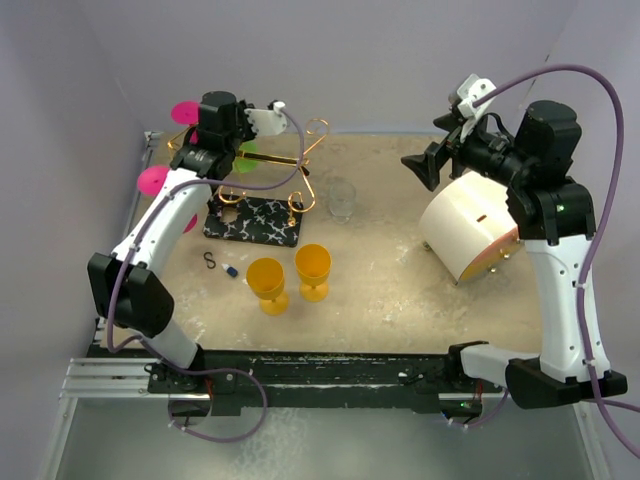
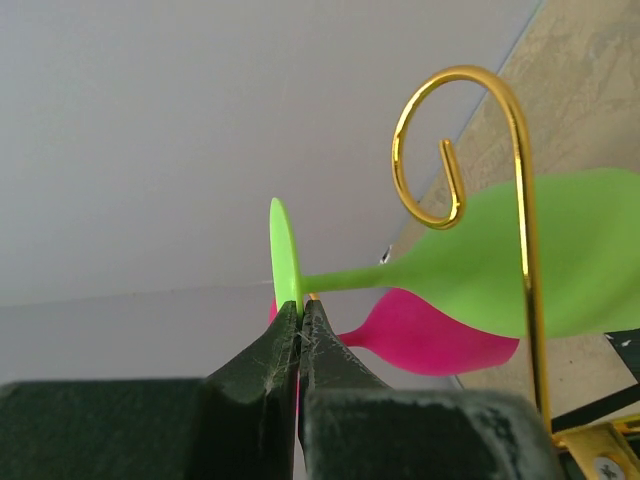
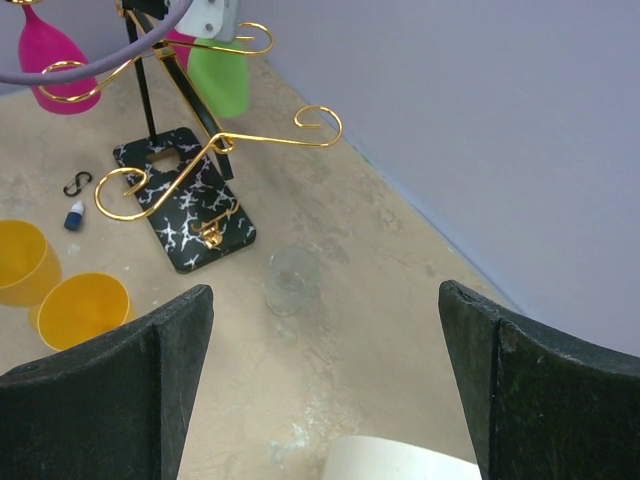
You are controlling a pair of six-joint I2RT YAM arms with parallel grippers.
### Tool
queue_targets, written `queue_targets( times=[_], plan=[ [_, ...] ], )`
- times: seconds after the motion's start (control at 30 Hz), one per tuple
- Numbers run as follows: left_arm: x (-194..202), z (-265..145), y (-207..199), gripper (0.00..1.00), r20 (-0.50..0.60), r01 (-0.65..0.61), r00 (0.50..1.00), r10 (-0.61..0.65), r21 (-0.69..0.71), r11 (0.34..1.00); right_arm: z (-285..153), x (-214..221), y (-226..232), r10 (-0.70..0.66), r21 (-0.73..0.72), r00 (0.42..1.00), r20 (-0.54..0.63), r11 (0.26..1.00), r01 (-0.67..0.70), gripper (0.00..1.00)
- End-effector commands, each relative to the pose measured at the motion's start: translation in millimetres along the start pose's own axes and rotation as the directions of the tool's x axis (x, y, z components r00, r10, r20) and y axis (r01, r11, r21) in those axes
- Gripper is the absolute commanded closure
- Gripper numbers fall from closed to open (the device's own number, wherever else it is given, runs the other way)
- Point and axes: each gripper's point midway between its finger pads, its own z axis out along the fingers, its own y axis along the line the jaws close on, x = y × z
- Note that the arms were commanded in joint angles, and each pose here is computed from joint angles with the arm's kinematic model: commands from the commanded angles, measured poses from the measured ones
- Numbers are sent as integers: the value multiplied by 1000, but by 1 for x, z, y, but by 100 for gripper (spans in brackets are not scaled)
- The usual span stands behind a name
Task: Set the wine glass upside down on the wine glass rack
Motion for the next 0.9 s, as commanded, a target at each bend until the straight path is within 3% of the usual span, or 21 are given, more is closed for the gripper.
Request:
queue_targets(
  times=[0.0,0.87],
  plan=[
    [-17,-26,21,100,71,5,997,-3,-39,999,-7,-17,2,-21,-3,998,61,1000,22,4],
    [-49,-28,-9,100,147,-43,988,38,31,999,-13,-17,-1,-18,10,997,69,1000,17,3]
  ],
)
